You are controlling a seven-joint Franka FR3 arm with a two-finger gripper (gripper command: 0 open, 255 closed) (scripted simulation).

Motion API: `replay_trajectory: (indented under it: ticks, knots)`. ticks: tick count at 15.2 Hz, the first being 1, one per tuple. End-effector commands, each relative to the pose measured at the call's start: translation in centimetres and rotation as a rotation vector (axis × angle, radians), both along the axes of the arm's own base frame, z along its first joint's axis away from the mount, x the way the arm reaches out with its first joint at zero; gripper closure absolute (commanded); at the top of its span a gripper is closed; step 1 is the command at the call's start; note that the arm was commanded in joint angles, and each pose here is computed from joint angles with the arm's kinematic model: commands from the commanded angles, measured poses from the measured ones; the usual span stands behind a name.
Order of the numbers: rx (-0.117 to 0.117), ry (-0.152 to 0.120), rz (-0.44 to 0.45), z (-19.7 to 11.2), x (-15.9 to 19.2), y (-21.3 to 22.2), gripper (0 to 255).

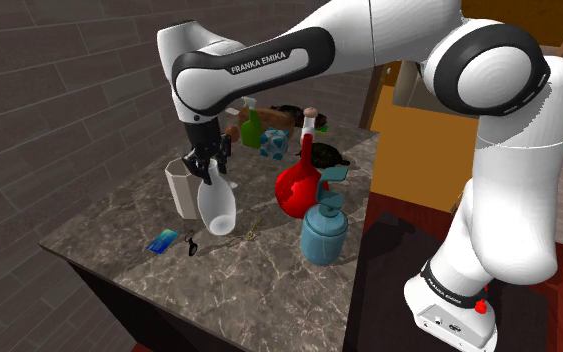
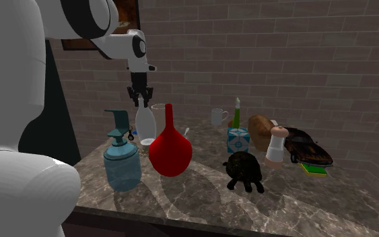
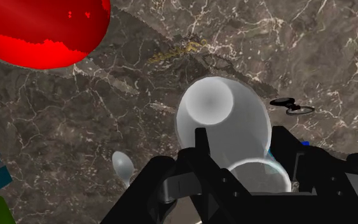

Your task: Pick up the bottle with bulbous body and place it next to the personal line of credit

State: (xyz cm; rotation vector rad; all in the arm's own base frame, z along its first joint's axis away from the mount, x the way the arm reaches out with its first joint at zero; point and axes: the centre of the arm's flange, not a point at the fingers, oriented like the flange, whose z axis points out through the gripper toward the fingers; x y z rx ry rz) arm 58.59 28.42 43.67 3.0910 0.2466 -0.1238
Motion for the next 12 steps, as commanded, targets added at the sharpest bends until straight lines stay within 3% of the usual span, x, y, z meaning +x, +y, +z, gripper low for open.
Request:
replay_trajectory:
  ticks: [1,3,4,9,12]
  knots:
    - [0.000,-0.001,0.000,0.0,0.0,0.0,255]
    - [0.000,-0.001,0.000,0.0,0.0,0.0,255]
    - [0.000,-0.001,0.000,0.0,0.0,0.0,0]
    - [0.000,-0.001,0.000,0.0,0.0,0.0,0]
    - [0.000,-0.001,0.000,4.0,0.3,0.2,0]
